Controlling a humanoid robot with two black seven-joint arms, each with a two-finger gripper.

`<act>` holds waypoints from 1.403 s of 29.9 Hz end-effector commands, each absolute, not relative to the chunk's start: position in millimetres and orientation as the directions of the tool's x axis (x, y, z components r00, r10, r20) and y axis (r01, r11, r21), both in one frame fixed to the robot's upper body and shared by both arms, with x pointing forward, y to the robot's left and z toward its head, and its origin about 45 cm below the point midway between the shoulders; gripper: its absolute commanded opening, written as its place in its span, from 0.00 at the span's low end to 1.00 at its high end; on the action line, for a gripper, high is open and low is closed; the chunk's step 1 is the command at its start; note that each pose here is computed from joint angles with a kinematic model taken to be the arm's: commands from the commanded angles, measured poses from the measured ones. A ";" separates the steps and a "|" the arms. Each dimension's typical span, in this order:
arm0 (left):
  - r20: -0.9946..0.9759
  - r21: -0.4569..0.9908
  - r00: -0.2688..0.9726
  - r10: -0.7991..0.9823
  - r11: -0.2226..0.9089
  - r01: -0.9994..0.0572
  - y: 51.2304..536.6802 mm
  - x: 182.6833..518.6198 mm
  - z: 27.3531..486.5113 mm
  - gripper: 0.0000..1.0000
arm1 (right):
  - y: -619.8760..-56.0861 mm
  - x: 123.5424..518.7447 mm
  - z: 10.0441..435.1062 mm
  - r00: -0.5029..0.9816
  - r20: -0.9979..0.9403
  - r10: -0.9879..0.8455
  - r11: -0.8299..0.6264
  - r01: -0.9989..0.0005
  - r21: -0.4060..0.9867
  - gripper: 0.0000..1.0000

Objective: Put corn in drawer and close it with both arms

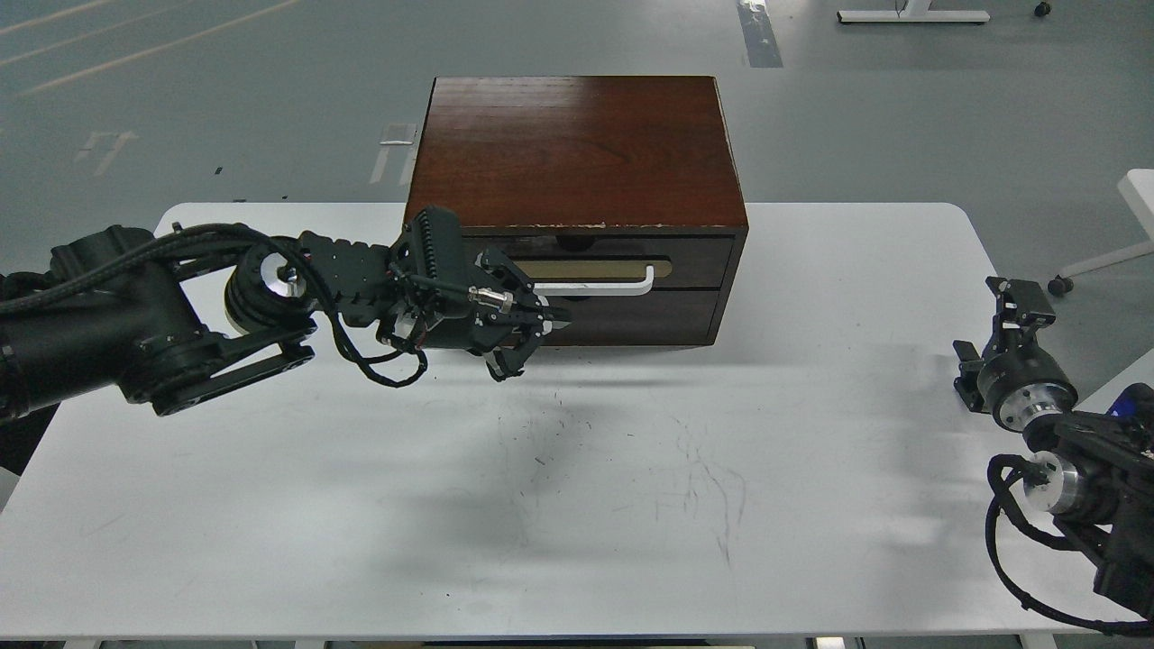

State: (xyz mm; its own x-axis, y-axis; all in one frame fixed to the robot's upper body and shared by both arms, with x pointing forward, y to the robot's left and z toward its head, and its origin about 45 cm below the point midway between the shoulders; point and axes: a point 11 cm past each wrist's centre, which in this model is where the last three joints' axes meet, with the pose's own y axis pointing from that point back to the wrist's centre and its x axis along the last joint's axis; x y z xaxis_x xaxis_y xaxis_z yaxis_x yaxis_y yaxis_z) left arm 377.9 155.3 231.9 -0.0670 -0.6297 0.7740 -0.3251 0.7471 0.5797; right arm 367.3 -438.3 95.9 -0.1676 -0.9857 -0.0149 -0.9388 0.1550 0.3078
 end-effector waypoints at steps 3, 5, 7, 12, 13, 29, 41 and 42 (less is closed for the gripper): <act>0.792 0.564 -0.081 -0.605 0.776 -0.284 163.5 352.8 246.0 0.00 | -436.3 370.3 98.6 -0.160 -0.022 -0.987 0.146 -0.942 0.301 1.00; 0.826 0.536 -0.025 -0.563 0.799 -0.273 164.8 344.3 251.2 0.04 | -435.8 373.5 102.4 -0.156 -0.026 -0.987 0.141 -0.946 0.293 1.00; 0.888 0.459 0.127 -0.442 0.843 -0.281 163.6 340.9 263.0 0.18 | -434.8 377.6 107.3 -0.149 -0.029 -0.988 0.135 -0.950 0.282 1.00; 0.910 0.272 0.400 -0.107 0.884 -0.381 171.5 352.4 298.4 0.64 | -433.3 395.5 128.9 -0.137 -0.032 -0.990 0.126 -0.964 0.234 1.00; 0.890 0.215 0.455 0.000 0.881 -0.421 175.2 358.9 311.7 0.85 | -431.8 399.4 134.0 -0.126 -0.039 -0.991 0.115 -0.968 0.223 1.00; 0.088 -0.054 0.572 0.815 0.577 -0.815 277.7 408.9 339.7 0.99 | -388.5 428.3 202.0 0.105 -0.262 -0.959 -0.119 -0.992 0.040 1.00; -0.360 -0.060 0.389 0.848 0.394 -0.917 362.1 399.1 256.3 0.99 | -347.4 432.6 211.0 0.198 -0.347 -0.917 -0.207 -0.978 -0.011 1.00; -0.387 -0.067 0.361 0.849 0.364 -0.929 367.8 397.7 249.6 0.99 | -342.6 432.7 209.2 0.205 -0.353 -0.913 -0.216 -0.976 -0.010 1.00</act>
